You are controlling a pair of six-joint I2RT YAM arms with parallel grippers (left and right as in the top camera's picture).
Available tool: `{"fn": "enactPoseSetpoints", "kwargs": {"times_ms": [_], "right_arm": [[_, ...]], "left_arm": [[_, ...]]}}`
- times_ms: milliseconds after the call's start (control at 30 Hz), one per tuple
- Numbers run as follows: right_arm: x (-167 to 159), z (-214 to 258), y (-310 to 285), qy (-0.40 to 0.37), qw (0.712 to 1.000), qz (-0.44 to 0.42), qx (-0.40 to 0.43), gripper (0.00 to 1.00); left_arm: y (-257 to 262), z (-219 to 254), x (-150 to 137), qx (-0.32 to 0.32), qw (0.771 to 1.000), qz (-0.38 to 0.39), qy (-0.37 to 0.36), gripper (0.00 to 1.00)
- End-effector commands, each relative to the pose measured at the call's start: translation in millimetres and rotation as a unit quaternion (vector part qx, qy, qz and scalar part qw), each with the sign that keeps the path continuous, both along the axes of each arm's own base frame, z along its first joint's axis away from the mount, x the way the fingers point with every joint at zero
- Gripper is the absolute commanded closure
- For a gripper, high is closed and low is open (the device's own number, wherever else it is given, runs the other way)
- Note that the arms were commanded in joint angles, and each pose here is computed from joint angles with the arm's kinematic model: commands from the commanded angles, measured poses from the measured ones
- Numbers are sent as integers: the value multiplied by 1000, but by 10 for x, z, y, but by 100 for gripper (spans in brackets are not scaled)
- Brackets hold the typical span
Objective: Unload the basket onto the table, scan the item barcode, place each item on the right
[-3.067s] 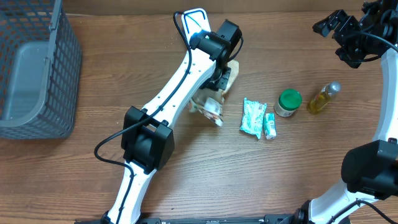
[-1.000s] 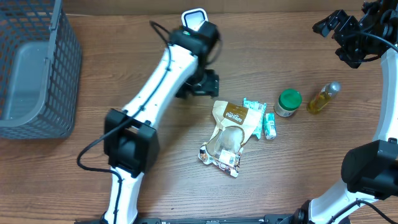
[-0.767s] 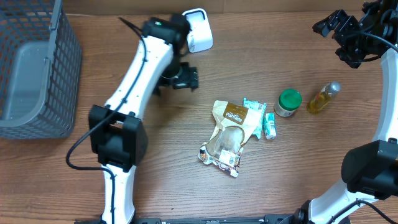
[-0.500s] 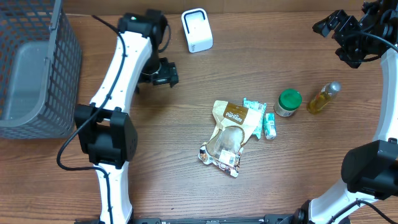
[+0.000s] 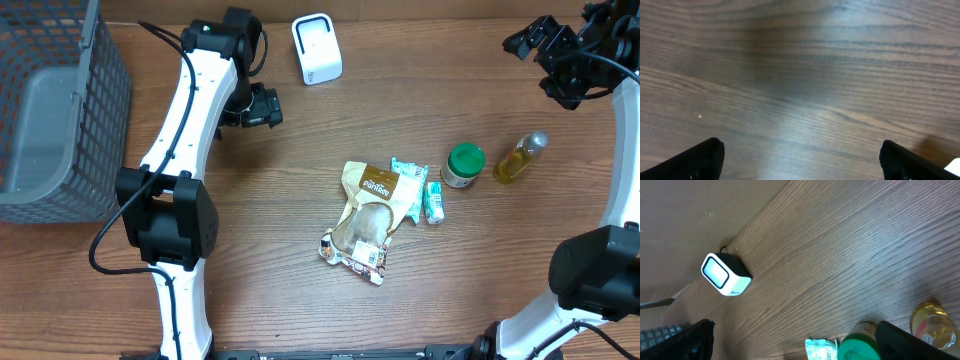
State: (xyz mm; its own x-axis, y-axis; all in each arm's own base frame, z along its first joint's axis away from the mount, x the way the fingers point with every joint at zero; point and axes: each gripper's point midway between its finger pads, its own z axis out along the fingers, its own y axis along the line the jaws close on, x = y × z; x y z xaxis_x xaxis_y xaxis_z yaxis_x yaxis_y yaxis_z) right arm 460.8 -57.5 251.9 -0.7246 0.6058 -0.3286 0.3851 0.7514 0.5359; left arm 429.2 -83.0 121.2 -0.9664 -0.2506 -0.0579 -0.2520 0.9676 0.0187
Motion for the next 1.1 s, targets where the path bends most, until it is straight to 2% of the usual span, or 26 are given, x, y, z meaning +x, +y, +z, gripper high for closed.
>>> {"fn": "enactPoseSetpoints", "kwargs": {"times_ms": [0,1067], "right_arm": [[5,136,-14,-18,1000,1,-10,0],[5,136,-14,-18,1000,1,-10,0]], "left_arm": [[8,119,51,4,1000,-7,-23,0],[1,123,83,3,1000,-6,-29,0]]}}
